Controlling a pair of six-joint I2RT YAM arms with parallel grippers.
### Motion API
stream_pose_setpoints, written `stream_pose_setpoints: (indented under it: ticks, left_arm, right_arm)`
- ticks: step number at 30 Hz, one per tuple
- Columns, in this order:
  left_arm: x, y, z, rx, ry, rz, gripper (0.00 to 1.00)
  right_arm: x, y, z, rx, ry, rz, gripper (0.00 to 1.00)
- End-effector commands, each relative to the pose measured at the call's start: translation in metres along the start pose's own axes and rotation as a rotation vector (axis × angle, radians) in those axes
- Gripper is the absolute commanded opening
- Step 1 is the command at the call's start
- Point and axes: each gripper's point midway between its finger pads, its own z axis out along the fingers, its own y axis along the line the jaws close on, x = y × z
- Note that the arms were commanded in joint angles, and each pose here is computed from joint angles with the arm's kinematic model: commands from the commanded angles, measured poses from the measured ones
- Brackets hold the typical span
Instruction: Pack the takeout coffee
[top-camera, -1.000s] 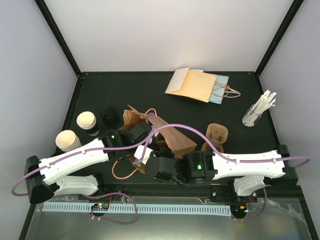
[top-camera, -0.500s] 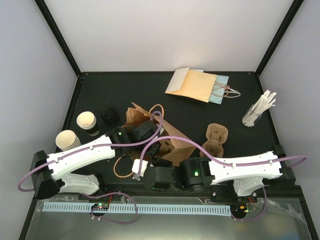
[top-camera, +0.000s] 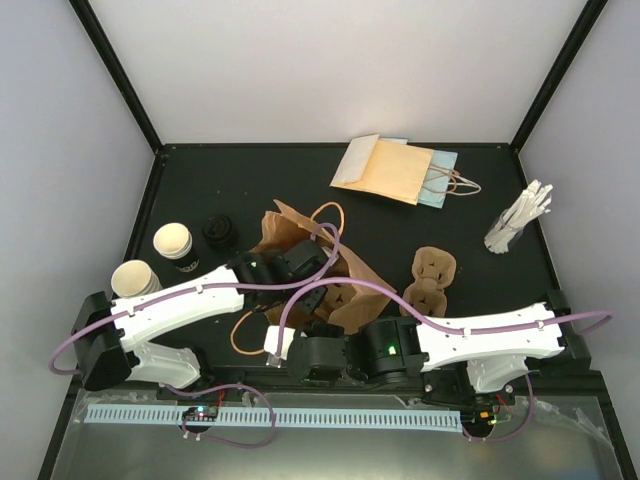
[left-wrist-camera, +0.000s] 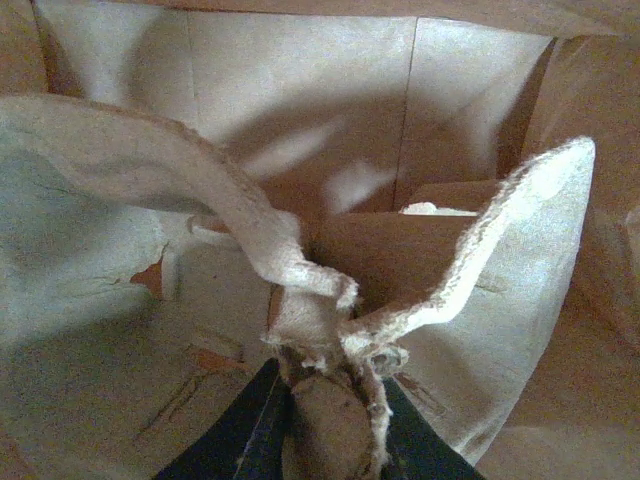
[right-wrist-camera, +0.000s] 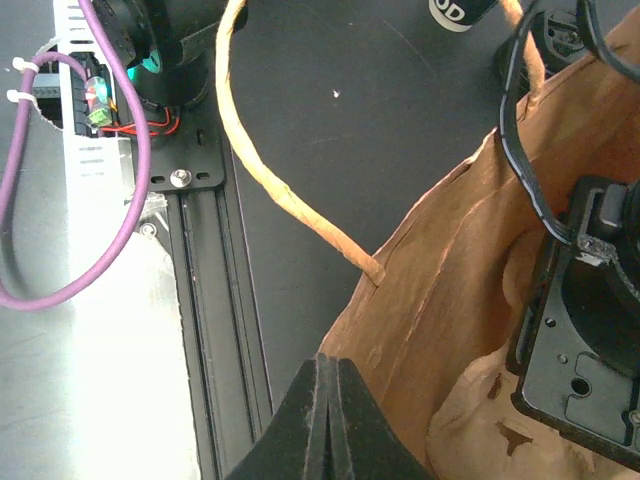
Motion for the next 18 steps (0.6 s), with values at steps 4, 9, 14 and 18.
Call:
stream_pose_setpoints:
  ticks: [4,9,14,18]
  left_arm:
    - [-0.013,0.000,0.011,-0.020,-0.032,0.043,0.17]
    - [-0.003,0.000,0.018,-0.004,-0.027,0.032,0.17]
    - [0.005,0.000,0.021,0.006,-0.018,0.015,0.17]
    - [0.011,0.000,0.023,0.018,-0.016,0.006,0.16]
  right_arm:
    - [-0.003,0.001,-0.010,-0.020,-0.034,0.001,0.03]
    - [-0.015,-0.002,-0.022,-0.035,-0.084,0.045,0.03]
    - [-0.025,-0.014,-0.030,0.008,-0.118,0.072,0.04]
    - [-0.034,-0.035,-0.039,0.057,-0.134,0.149,0.04]
